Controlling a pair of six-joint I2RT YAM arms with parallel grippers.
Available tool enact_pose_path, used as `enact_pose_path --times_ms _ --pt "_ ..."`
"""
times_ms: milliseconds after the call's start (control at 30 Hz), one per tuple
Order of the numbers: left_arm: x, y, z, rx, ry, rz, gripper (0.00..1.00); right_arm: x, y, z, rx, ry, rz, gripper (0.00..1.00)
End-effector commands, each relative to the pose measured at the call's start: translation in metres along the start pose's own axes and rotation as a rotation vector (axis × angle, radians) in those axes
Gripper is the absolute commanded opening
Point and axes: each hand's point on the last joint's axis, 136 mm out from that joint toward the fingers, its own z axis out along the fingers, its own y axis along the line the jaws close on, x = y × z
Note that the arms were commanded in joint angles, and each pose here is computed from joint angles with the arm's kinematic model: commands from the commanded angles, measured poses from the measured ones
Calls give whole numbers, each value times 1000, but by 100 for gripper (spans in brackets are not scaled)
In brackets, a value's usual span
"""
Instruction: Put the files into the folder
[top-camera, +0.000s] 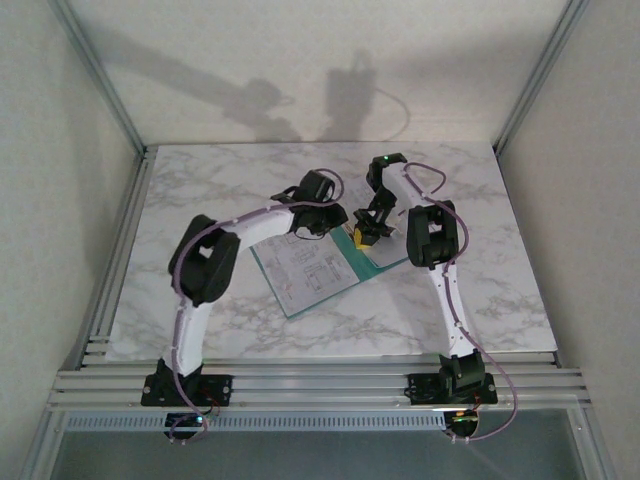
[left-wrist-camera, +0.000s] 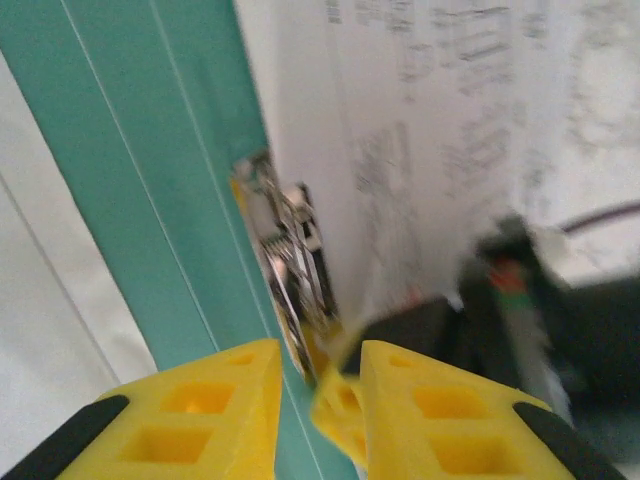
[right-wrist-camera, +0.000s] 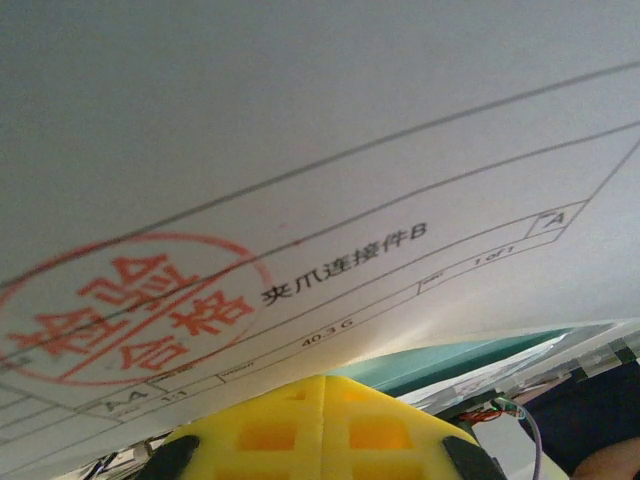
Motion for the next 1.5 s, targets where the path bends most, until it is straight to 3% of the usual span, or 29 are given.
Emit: enact_pose_path --times_ms 0,367,1067,1333,1467 --pt "2 7 16 -34 42 -31 28 -36 11 48 57 -58 14 0" --pt "16 11 37 -46 84 -56 29 -39 10 48 57 -60 12 0" --pt "50 33 65 -154 160 -37 19 -39 10 49 55 -56 9 0" --pt "67 53 74 -226 203 -20 18 -38 12 48 46 -54 9 0" --pt "73 65 76 -265 214 -10 12 -38 14 47 38 -55 8 0"
